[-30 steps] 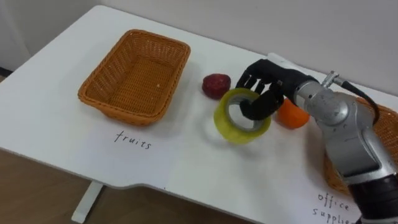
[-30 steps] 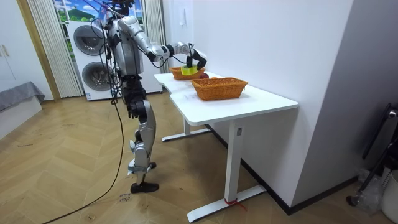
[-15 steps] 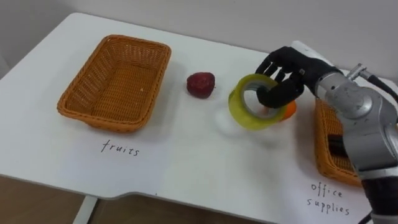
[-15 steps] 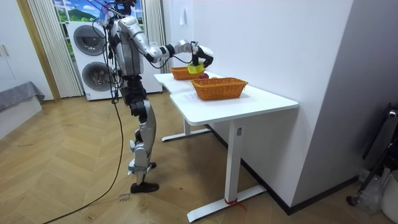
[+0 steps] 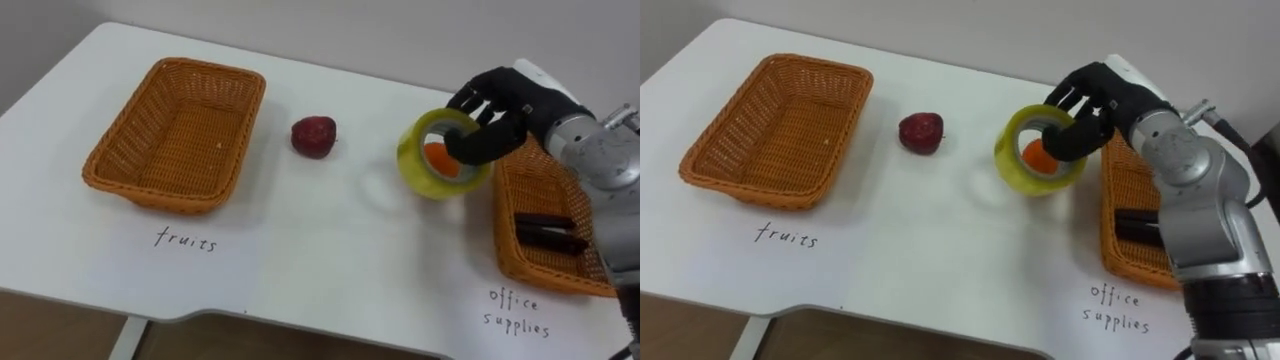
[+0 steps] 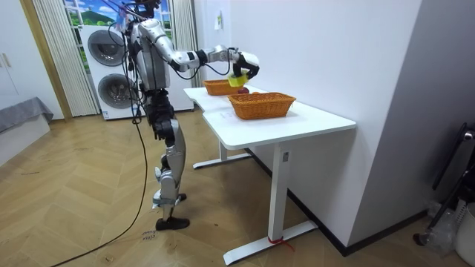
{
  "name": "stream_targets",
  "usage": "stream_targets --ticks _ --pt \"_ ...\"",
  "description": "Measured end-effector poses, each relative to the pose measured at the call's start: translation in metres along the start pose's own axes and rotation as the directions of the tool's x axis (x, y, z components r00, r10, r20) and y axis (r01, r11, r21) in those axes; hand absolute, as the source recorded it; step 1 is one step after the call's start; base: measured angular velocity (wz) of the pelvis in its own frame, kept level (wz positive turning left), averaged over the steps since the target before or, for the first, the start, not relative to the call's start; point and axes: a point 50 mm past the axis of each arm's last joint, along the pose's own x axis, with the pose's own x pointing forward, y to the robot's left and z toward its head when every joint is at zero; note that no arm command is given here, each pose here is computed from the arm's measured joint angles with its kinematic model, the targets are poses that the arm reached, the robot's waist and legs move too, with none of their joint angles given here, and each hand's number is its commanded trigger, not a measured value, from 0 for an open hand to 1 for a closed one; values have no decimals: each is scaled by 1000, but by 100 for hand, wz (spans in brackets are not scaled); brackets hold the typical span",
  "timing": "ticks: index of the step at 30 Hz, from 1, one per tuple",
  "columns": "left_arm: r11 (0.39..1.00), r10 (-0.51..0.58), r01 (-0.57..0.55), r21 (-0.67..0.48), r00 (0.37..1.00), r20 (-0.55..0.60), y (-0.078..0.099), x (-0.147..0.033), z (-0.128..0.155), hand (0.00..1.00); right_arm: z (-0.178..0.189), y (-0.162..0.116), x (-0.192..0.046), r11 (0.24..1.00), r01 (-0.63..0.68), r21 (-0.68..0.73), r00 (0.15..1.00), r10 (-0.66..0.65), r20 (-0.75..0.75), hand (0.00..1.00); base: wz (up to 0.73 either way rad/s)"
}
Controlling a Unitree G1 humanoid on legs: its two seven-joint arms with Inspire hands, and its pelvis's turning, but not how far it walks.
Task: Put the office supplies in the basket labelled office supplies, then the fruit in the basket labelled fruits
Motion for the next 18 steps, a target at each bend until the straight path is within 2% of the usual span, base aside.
stream_targets --ticks 5,15,18 --pt "1000 6 -6 -17 1000 0 3 0 -2 0 -36 -2 -3 995 25 93 993 -14 -115 100 1" --pt "999 4 -5 -42 1000 -4 5 0 -3 0 -71 -2 -6 986 77 148 969 -39 -245 100 0" --pt "999 -5 5 -43 1000 -6 6 0 -5 0 -82 -5 -8 972 120 201 958 -60 -280 100 1"
